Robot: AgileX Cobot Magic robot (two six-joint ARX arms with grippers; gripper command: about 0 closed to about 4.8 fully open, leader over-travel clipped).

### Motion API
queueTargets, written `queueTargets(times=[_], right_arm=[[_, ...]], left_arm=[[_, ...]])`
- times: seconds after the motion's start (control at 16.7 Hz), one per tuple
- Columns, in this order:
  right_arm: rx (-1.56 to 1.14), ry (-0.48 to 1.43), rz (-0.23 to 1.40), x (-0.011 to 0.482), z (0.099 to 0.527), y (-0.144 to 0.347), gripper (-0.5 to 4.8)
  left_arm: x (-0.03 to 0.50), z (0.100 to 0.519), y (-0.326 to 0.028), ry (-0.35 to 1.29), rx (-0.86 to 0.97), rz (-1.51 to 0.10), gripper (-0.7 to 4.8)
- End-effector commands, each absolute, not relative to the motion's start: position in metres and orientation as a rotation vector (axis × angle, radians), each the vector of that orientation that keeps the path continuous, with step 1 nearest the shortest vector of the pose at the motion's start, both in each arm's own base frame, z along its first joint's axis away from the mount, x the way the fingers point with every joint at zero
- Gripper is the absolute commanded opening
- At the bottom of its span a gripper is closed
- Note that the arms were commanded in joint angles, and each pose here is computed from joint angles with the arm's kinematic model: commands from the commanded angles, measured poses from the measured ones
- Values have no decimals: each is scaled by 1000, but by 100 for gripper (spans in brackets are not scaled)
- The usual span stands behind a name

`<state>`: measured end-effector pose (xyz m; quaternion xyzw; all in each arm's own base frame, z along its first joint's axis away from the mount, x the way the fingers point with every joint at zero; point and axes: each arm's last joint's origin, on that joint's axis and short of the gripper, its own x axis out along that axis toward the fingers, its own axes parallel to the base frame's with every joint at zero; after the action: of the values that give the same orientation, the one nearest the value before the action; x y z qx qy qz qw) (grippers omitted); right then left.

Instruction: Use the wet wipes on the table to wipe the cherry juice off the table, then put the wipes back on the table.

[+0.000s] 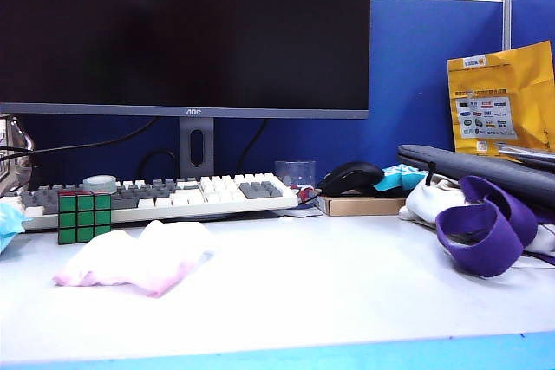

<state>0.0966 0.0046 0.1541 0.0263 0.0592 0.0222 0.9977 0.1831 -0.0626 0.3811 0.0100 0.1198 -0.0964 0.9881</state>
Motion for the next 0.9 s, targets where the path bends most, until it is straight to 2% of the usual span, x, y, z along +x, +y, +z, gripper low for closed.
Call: queueTargets(times=[0.06,0.24,0.54,0.72,0.9], right_arm=[[50,107,44,97,155,5,-1],[50,107,44,97,155,5,-1],[50,107,44,97,155,5,-1],[50,107,44,97,155,5,-1],[50,107,44,97,155,5,-1]], left_arm=[[142,381,-45,38,-31,-119,15],[120,327,-35,39,-30,-104,15],[118,240,-31,86,-49,-99,16],[114,202,-21,125,-119,-28,17],[102,178,-7,47,-145,1,17]])
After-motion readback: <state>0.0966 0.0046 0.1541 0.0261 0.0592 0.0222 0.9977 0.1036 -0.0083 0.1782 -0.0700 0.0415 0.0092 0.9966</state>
